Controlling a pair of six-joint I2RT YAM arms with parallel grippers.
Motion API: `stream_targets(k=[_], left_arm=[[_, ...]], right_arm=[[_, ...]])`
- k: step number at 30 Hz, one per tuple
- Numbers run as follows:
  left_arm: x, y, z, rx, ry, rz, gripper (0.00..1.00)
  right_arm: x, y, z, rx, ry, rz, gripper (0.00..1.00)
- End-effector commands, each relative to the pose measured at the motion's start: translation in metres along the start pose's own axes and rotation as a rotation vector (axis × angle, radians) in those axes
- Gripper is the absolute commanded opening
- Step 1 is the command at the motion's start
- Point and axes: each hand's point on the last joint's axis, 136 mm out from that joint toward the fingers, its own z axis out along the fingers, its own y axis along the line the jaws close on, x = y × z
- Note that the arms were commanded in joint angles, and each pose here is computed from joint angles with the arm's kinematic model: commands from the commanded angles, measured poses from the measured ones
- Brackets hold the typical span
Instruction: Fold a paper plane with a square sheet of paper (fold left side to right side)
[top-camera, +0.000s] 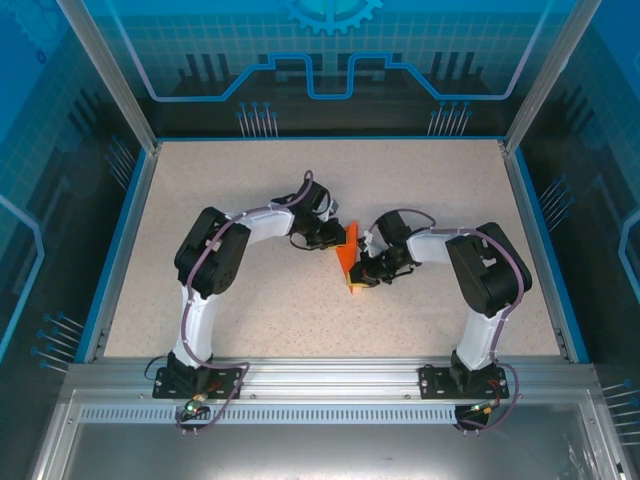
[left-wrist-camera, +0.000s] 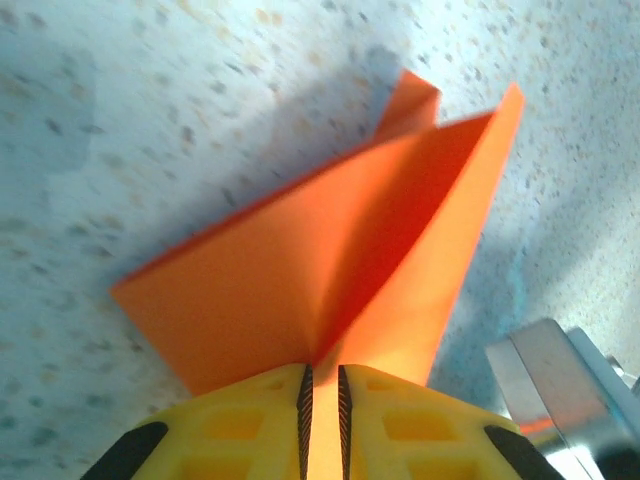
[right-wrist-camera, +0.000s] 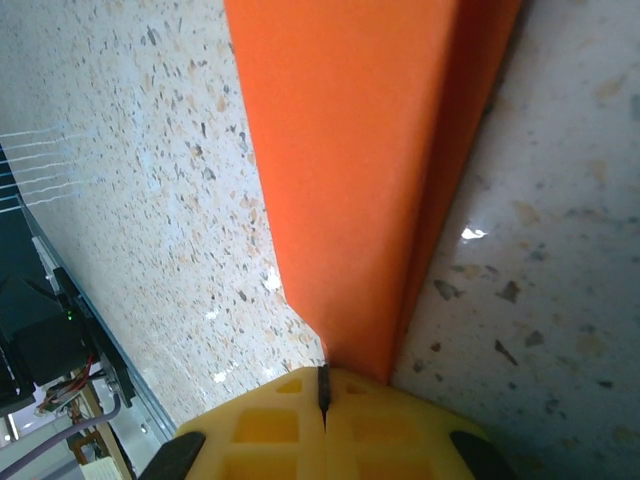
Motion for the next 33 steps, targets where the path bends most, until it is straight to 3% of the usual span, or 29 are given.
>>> stream_targets(k=[1,7,16,33], left_arm=[[0.004,0.016,0.007,-0.039,0.036,-0.004,0.18],[0.008,0.020,0.010,-0.037,0.045,-0.006,0.18],[0.012,0.023,0.013,-0.037,0.051,-0.015,0.18],[0.004,0.004,0.002,0.010,0.028,0.010,0.19]], right_arm=[[0.039,-0.031,0.009,0.093,0.109,0.086,0.05],[0.020,-0.003,0.001,-0.007,0.046,0.019,0.05],[-0.021,0.031,-0.040,-0.134,-0.131,-0.038,0.06],[-0.049,0.012,-0.008,-0.077,-0.105,-0.010,0.05]])
